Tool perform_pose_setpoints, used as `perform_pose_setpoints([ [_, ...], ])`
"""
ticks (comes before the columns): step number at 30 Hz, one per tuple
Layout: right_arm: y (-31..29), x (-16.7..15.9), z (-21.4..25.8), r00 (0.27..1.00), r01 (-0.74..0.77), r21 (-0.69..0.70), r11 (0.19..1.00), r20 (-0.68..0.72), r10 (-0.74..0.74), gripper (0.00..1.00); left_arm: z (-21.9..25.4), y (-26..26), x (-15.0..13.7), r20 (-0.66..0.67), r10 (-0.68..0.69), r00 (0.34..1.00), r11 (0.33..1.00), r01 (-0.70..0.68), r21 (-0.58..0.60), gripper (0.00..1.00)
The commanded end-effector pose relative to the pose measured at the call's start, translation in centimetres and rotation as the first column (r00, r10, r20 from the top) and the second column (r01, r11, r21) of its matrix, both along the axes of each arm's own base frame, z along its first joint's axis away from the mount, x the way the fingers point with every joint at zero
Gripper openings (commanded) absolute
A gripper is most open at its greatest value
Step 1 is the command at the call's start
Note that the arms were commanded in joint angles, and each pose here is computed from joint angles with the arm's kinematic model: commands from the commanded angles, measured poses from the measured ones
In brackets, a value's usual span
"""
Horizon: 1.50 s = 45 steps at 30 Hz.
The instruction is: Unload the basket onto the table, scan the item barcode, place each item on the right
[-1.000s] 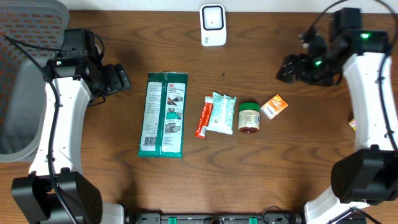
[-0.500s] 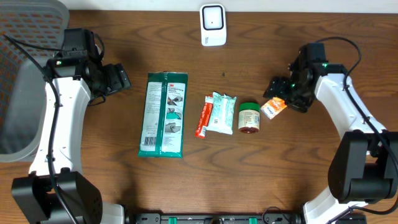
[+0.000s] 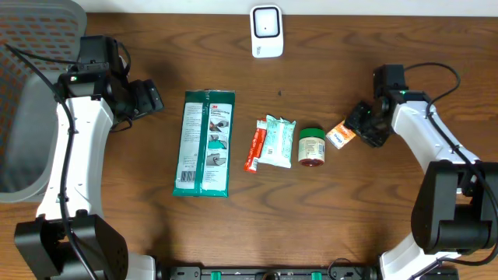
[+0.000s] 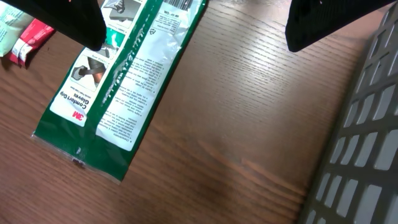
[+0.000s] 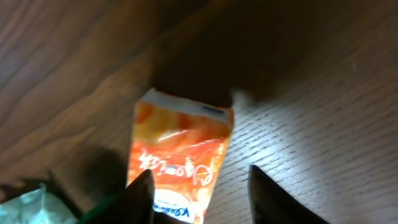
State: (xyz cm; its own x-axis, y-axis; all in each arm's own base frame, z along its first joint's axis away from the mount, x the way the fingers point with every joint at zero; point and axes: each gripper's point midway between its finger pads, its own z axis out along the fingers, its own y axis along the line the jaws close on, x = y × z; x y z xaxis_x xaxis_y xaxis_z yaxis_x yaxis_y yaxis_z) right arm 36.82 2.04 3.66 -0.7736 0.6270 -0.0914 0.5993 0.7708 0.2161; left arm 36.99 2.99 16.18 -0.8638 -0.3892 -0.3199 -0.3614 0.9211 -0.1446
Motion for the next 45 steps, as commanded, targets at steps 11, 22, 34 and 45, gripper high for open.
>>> perform_pose_setpoints([
  [11, 0.7, -0.4, -1.6, 1.0, 0.009, -0.021, 1.0, 0.007, -0.009, 0.46, -0.1, 0.2, 0.0, -0.005, -0.001, 1.0, 1.0, 0.001, 0.0, 0.92],
  [22, 3.0, 1.5, -2.1, 0.941, -0.294, -0.096, 0.951, 0.144, 0.306, 0.45, -0.1, 0.2, 0.0, -0.005, -0.001, 1.0, 1.0, 0.001, 0.0, 0.92],
  [34, 2.1, 3.6, 1.4, 0.895, -0.372, -0.069, 0.926, 0.238, 0.377, 0.63, -0.1, 0.2, 0.0, -0.005, -0.001, 1.0, 1.0, 0.001, 0.0, 0.92],
  [45, 1.5, 1.3, 0.7, 0.936, -0.313, 0.128, 0.941, 0.207, 0.283, 0.37, -0.1, 0.2, 0.0, -0.005, -0.001, 1.0, 1.0, 0.001, 0.0, 0.92],
])
